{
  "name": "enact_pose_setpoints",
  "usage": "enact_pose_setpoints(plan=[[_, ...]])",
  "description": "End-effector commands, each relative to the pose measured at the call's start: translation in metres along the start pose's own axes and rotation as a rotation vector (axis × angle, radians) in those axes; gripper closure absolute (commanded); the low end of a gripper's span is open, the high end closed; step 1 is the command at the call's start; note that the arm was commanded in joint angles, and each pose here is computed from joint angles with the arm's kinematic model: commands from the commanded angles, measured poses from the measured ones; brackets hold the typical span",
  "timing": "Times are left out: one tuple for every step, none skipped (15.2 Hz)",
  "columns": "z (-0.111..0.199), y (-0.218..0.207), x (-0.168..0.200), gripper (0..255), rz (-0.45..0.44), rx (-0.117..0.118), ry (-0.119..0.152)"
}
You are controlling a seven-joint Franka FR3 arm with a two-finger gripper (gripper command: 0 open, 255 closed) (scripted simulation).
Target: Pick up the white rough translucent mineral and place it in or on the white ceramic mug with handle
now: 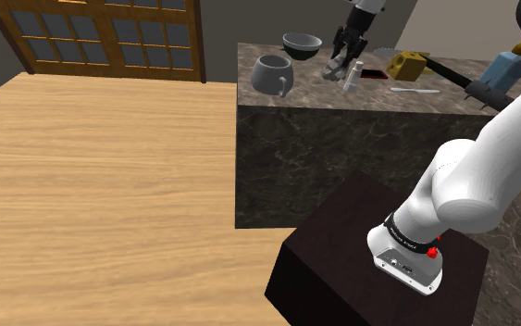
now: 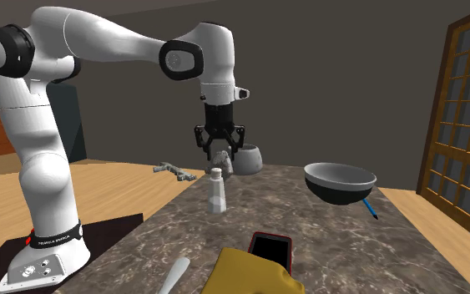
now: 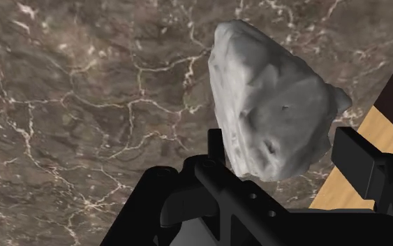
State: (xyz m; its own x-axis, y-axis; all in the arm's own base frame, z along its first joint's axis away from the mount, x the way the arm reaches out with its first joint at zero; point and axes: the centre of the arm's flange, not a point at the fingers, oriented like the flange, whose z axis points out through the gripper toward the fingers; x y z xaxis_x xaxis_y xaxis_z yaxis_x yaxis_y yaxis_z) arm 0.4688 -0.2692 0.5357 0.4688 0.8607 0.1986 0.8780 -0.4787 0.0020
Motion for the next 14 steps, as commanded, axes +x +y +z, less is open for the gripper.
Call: enact_pose_setpoints(plan=[[-0.01, 0.0, 0.002, 255, 0.0, 0.0, 0.0], [-0.015, 0.0, 0.003, 255, 0.0, 0.0, 0.0], [-0.02, 0.0, 0.004, 255, 0.0, 0.0, 0.0], [-0.026, 0.0, 0.005, 255, 0.0, 0.0, 0.0], [-0.031, 0.0, 0.006, 255, 0.0, 0.0, 0.0], [-0.036, 0.0, 0.007, 255, 0.0, 0.0, 0.0], [-0.041, 0.0, 0.008, 255, 0.0, 0.0, 0.0], [-0.046, 0.0, 0.009, 255, 0.0, 0.0, 0.0], [-0.051, 0.0, 0.01, 255, 0.0, 0.0, 0.0], [-0.057, 0.0, 0.011, 255, 0.0, 0.0, 0.0], [-0.062, 0.0, 0.013, 255, 0.0, 0.0, 0.0], [-0.067, 0.0, 0.014, 255, 0.0, 0.0, 0.0], [-0.072, 0.0, 0.015, 255, 0.0, 0.0, 0.0], [-0.077, 0.0, 0.016, 255, 0.0, 0.0, 0.0]])
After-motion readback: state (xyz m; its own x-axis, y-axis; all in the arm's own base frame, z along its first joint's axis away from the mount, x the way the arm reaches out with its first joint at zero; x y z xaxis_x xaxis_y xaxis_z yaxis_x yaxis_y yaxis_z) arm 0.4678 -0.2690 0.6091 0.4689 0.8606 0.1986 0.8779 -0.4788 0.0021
